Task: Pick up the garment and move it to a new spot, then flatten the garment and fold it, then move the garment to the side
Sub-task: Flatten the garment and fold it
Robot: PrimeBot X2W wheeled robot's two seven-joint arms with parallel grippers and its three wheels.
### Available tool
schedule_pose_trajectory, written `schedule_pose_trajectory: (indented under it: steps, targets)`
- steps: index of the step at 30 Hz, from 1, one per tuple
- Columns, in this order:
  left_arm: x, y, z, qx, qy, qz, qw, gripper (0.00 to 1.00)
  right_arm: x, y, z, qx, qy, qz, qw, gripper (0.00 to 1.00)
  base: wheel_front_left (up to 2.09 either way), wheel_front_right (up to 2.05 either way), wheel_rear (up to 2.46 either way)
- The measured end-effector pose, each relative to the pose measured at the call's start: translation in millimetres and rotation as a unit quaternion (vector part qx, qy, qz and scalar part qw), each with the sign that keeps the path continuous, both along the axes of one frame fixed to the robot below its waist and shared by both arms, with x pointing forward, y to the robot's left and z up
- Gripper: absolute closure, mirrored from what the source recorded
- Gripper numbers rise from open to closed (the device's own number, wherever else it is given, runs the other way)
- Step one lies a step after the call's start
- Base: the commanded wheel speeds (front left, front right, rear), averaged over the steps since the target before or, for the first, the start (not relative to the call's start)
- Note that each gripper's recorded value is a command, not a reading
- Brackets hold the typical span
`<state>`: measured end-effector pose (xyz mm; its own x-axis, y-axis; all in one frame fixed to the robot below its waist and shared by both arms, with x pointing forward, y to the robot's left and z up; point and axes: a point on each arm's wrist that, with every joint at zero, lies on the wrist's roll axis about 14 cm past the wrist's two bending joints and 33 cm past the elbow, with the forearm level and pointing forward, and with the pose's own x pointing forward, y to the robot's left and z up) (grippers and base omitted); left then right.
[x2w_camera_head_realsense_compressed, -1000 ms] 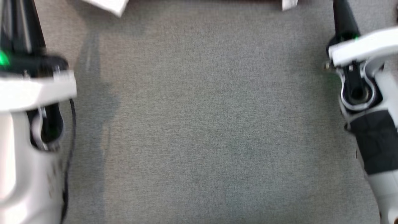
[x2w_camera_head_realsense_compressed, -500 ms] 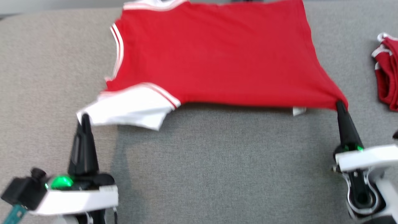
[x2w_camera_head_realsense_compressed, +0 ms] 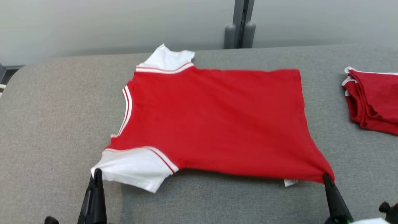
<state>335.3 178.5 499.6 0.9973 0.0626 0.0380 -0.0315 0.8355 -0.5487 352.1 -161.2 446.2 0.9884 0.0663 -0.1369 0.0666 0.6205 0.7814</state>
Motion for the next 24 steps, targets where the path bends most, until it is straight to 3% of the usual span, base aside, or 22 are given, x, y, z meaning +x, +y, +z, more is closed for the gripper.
schedule_pose_trajectory:
  steps: [7, 17, 24]
  targets:
    - [-19, 0, -1, 0.003, 0.008, -0.004, 1.000, 1.00, -26, -14, -3, -0.006, 0.015, -0.024, 1.000, 1.00, 0.00, 0.00, 0.00]
    - [-39, -7, -21, -0.011, 0.049, -0.007, 0.999, 1.00, -23, -13, 1, -0.020, 0.016, -0.015, 1.000, 1.00, 0.00, 0.00, 0.00]
    - [-30, -10, -14, -0.009, 0.026, -0.020, 0.999, 1.00, -21, -12, 3, -0.018, 0.015, -0.014, 1.000, 1.00, 0.00, 0.00, 0.00]
